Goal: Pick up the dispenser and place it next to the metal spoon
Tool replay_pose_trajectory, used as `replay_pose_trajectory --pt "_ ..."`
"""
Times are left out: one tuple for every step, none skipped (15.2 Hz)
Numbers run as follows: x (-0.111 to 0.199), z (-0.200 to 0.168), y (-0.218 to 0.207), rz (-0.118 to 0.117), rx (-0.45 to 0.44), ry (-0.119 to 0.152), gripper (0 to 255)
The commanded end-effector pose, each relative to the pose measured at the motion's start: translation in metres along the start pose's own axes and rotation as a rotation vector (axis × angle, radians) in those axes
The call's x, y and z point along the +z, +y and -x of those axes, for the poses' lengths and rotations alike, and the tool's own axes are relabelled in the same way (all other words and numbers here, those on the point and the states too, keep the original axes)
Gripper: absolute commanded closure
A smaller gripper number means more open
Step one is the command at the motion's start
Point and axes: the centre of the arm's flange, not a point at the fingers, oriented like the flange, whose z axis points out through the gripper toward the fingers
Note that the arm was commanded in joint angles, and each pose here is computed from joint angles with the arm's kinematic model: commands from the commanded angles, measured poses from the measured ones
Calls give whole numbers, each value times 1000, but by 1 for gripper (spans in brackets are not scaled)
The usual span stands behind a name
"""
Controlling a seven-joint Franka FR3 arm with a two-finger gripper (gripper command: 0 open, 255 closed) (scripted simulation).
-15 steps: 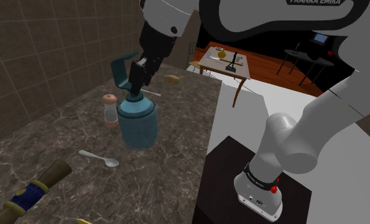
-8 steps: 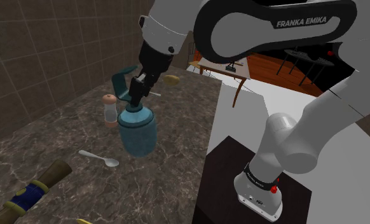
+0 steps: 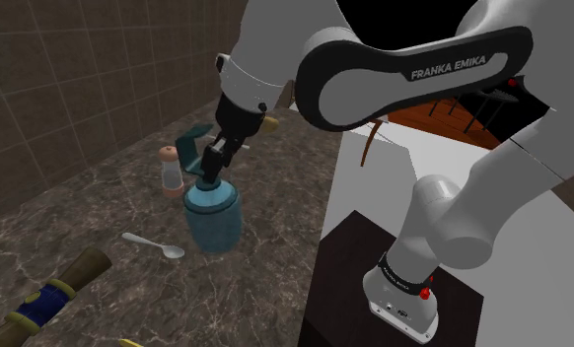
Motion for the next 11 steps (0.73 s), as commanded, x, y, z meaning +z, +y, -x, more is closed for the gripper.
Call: replay_pose_trajectory --pt "11 2 0 0 0 2 255" --pt "16 4 0 0 0 2 255" --pt "21 5 0 0 0 2 255" --pt "26 7 0 0 0 2 255" --pt "31 8 0 0 0 2 255" --pt "36 10 0 0 0 2 255" --pt "41 11 0 0 0 2 255" --pt "46 13 0 0 0 2 255" --pt "51 15 0 0 0 2 255" --pt "56 16 0 0 0 2 255" --pt "61 18 0 0 0 2 255"
